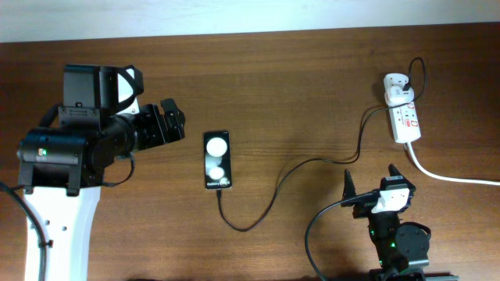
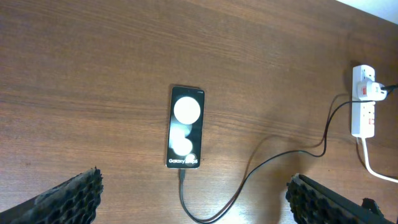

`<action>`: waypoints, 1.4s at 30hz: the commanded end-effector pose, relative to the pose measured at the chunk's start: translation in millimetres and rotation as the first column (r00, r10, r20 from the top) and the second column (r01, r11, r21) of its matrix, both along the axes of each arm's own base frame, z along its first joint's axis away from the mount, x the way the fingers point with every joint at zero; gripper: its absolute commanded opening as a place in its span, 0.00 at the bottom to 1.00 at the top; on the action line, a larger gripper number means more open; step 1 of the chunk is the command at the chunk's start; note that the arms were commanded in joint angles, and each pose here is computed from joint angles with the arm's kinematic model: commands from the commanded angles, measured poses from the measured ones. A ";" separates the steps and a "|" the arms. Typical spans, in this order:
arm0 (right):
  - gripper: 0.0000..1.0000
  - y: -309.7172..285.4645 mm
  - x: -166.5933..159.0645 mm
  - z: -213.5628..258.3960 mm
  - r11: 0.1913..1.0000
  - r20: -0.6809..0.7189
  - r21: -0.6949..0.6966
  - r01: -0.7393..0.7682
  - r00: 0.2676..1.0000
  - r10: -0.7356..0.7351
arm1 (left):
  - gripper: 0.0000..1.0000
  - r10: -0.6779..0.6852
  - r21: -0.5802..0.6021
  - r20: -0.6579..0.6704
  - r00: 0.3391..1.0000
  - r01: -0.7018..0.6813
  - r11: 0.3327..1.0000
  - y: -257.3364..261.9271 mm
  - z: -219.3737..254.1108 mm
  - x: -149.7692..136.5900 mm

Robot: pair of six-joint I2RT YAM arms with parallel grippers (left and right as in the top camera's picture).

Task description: Plug charger to phone and switch on socket

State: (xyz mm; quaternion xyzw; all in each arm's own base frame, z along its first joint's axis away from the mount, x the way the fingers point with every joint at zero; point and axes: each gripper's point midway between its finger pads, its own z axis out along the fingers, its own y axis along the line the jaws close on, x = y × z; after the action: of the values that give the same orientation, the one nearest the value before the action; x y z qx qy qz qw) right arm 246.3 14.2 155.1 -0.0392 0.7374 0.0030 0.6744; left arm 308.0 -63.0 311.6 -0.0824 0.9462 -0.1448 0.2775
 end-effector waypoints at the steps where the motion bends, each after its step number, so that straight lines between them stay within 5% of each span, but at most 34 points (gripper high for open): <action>1: 0.99 3.3 -0.5 -1.6 1.000 0.002 0.004 -0.015 1.000 0.015 | 0.99 0.014 -0.001 0.013 1.000 -0.014 1.000 1.9 4.5 -0.2; 42: 0.99 3.3 -0.5 -1.6 1.000 0.002 0.004 -0.015 1.000 0.015 | 0.99 0.014 -0.003 0.027 1.000 -0.014 1.000 2.2 8.4 -3.1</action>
State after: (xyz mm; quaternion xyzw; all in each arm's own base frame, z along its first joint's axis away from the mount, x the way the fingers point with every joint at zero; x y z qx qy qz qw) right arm 246.3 14.2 155.1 -0.0395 0.7373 0.0028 0.6744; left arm 308.0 -63.0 311.6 -0.0824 0.9462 -0.1448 0.2775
